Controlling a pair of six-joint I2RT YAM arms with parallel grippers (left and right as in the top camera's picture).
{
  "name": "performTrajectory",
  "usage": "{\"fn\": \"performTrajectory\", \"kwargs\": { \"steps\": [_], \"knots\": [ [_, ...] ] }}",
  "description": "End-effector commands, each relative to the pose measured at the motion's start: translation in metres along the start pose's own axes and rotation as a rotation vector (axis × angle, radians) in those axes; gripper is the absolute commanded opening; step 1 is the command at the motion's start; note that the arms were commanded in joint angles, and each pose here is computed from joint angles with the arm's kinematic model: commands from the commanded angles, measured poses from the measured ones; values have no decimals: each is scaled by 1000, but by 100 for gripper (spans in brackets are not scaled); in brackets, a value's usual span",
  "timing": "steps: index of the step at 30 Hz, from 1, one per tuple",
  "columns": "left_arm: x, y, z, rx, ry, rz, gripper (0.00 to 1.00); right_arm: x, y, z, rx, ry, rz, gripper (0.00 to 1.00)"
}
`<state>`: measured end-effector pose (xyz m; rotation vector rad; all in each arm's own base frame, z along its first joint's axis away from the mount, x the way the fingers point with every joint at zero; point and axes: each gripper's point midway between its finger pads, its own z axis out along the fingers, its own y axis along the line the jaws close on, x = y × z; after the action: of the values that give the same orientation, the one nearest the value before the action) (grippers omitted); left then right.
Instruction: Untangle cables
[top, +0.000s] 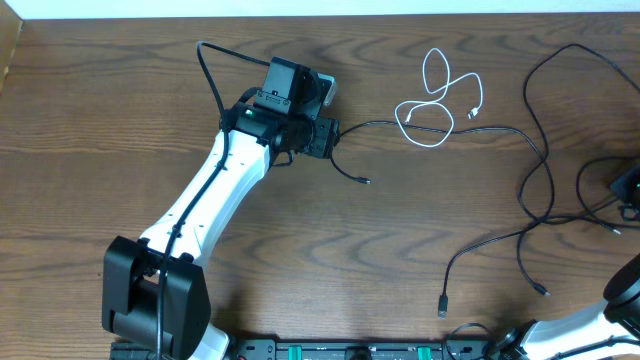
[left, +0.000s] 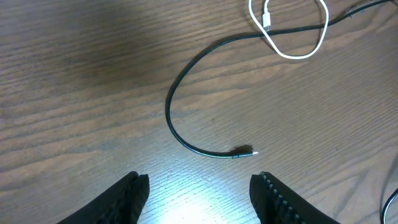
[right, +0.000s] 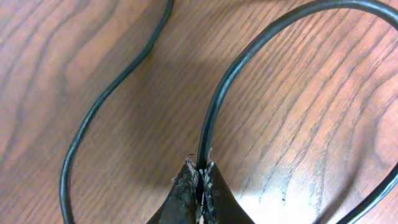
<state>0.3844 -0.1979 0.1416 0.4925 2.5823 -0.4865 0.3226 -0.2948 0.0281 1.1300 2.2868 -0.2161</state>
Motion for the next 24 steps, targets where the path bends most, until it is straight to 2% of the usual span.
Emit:
{"fn": "performTrajectory", "kwargs": {
  "steps": [1,2,3,4,6,7,10,14,20,24],
  "knots": [
    [5,3,5,-13,16,7,57,-12,4,-2,-36,-16,32,1],
    [5,3,5,-13,16,6,60,-12,9,-3,-64,-9,32,4],
    [5,3,5,-13,16,6,61,-11,18,-4,-110,5,32,23],
    [5,3,5,-13,16,6,61,-10,28,-6,-170,19,31,47],
    [5,3,5,-13,16,6,62,-6,52,-12,-308,43,27,86],
    [5,3,5,-13,16,6,62,-4,65,-16,-375,55,23,99],
    [5,3,5,-13,16,4,62,5,96,-28,-508,95,-3,99],
    [5,3,5,-13,16,3,62,33,128,-35,-532,157,-133,99],
    [6,3,5,-13,17,3,62,62,159,-29,-342,140,-404,99],
    [6,3,5,-13,17,3,62,68,177,-33,-322,115,-495,96]
  ]
}}
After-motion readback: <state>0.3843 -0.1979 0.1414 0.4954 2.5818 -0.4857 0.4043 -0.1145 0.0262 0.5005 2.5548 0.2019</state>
